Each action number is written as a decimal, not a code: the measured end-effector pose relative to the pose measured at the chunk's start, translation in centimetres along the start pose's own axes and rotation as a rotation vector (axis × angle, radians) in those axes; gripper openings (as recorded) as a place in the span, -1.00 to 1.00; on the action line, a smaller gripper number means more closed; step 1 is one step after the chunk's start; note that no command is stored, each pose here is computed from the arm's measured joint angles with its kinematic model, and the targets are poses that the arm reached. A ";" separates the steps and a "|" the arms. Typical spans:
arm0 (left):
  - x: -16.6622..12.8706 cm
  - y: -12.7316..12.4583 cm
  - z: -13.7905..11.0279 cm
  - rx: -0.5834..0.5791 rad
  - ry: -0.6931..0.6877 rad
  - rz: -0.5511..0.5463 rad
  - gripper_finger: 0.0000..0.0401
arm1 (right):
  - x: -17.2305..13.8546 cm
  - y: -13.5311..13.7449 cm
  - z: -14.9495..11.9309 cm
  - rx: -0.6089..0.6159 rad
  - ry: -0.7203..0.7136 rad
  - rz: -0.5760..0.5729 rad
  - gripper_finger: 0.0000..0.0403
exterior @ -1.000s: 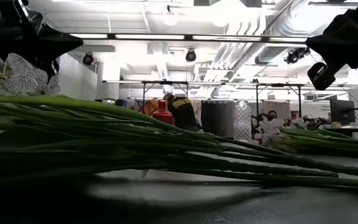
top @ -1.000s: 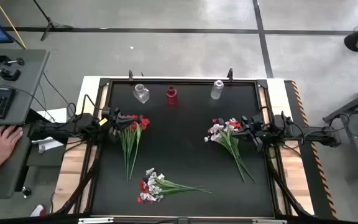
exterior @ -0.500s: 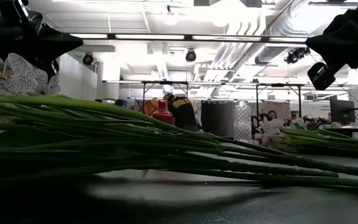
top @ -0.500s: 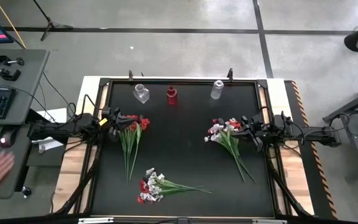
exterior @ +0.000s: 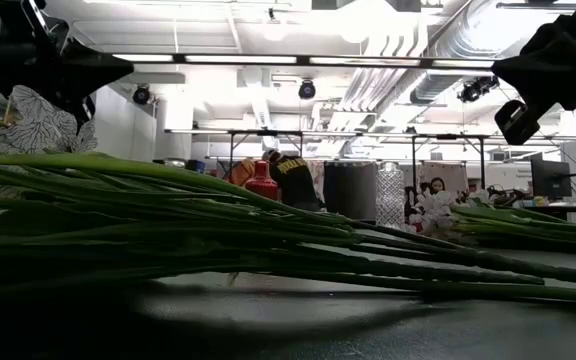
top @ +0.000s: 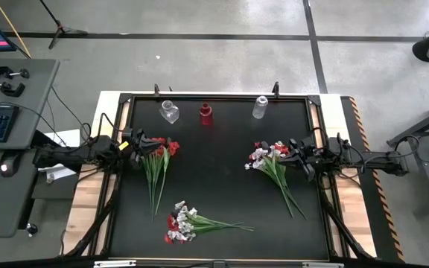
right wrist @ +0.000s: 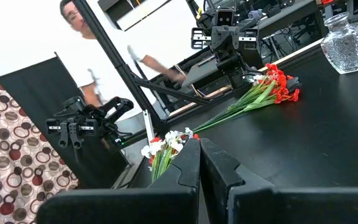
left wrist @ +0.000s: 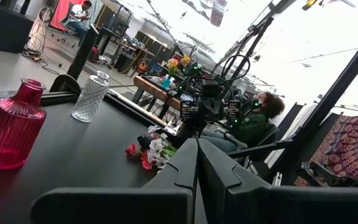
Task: Sort flowers into vase by color
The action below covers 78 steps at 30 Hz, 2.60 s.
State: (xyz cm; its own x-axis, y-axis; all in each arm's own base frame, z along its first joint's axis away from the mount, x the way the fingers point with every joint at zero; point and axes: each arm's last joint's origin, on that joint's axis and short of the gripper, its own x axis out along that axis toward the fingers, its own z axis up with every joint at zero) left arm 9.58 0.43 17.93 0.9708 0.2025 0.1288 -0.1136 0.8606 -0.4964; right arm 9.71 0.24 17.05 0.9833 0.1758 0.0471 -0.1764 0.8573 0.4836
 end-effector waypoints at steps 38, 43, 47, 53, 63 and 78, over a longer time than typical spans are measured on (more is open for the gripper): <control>0.0 0.0 0.0 0.000 -0.001 0.000 -1.00 | 0.0 0.0 0.0 0.000 0.000 0.000 -1.00; 0.0 0.0 0.0 0.000 0.000 0.000 -1.00 | 0.0 0.0 0.0 0.000 0.000 0.000 -1.00; 0.0 0.0 0.0 0.000 0.000 0.000 -1.00 | 0.0 0.0 0.0 0.000 0.000 0.000 -1.00; 0.0 0.0 0.0 0.000 -0.001 0.000 -1.00 | 0.0 -0.1 0.1 -0.016 -0.020 -0.034 -1.00; 0.0 0.0 0.0 0.000 0.000 0.000 -1.00 | -1.1 1.0 4.3 0.449 -0.685 -0.057 -1.00; 0.0 0.0 0.0 0.000 0.000 0.000 -1.00 | 9.6 7.6 6.4 0.390 0.592 -0.060 -1.00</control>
State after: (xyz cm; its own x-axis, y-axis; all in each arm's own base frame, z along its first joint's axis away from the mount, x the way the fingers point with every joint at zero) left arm 9.58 0.43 17.93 0.9709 0.2023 0.1285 -0.1136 0.8607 -0.4963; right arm 18.12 5.32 26.76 0.7819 0.4620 -0.4185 0.0146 0.6576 0.7532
